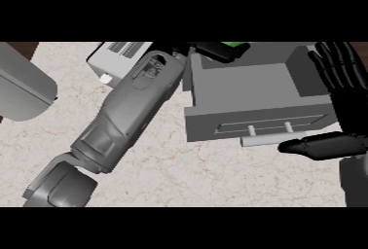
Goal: Pick up the cup, place it into the drawer and close the drawer
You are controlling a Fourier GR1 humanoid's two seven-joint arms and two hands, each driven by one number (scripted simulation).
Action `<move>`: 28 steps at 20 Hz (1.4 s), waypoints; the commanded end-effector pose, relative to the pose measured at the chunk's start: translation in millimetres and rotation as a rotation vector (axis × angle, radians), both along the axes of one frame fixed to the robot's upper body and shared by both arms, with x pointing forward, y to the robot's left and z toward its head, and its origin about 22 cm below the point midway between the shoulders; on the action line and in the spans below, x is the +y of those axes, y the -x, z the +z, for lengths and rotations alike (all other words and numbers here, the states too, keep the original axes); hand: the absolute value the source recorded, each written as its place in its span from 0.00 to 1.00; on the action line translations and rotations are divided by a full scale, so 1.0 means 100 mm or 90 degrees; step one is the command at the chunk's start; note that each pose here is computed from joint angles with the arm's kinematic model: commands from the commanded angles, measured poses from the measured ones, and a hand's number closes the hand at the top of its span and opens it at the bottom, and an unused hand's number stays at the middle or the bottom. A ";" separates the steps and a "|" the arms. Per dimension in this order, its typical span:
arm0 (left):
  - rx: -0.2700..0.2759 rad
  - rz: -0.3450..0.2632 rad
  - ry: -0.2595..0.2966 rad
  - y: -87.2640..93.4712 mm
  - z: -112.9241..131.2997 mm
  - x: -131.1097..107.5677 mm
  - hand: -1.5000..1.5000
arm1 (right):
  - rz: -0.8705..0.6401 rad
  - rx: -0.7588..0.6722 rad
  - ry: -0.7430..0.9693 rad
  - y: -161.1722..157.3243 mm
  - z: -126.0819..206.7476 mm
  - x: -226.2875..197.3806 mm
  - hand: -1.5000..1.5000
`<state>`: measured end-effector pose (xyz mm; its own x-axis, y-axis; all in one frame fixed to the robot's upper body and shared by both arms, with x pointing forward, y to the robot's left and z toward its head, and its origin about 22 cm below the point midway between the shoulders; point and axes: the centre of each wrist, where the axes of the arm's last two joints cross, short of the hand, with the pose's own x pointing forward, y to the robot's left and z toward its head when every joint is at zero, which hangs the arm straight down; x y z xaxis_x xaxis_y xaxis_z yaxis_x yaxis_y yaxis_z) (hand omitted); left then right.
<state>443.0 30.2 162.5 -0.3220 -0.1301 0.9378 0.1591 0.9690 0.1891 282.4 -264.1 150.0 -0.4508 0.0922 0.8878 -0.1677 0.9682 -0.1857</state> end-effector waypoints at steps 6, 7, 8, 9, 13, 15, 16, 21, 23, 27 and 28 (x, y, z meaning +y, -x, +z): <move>0.085 -0.037 -0.106 0.00 -0.31 0.04 1.00 | 0.052 -0.024 0.004 -0.11 0.14 0.14 0.00; 0.090 -0.030 -0.105 0.01 -0.39 0.07 1.00 | 0.056 -0.027 -0.008 -0.10 0.13 0.17 0.00; 0.093 -0.047 -0.126 0.00 -0.31 0.04 1.00 | 0.048 -0.022 -0.006 -0.12 0.07 0.14 0.00; 0.090 -0.037 -0.115 0.02 -0.39 0.06 0.00 | 0.076 -0.018 -0.001 -0.11 0.12 0.23 0.00; 0.081 -0.039 -0.038 0.05 -0.47 0.09 0.00 | 0.113 -0.019 -0.007 -0.12 0.10 0.28 0.00; 0.073 -0.048 0.004 0.07 -0.55 0.13 0.00 | 0.179 -0.016 -0.020 -0.15 0.11 0.35 0.00; 0.077 -0.050 0.027 0.08 -0.53 0.11 0.00 | 0.213 -0.011 -0.013 -0.20 0.15 0.43 0.00; 0.017 -0.089 0.116 0.08 -0.36 0.05 0.00 | 0.383 0.007 0.016 -0.11 0.12 0.58 1.00; -0.002 -0.071 0.164 0.05 -0.19 0.00 0.00 | 0.399 0.052 0.068 -0.13 0.04 0.58 1.00; -0.008 -0.033 0.171 0.05 -0.32 0.06 0.00 | 0.426 0.115 0.264 -0.06 0.09 0.48 1.00; -0.014 -0.022 0.174 0.05 -0.33 0.07 0.00 | 0.426 0.139 0.293 0.00 -0.02 0.53 1.00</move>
<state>437.5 34.7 132.1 -0.3179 0.1174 0.9408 0.2356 0.9710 -0.0416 291.6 -210.5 157.6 -0.3852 0.0861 0.9188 -0.7139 0.6031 -0.3558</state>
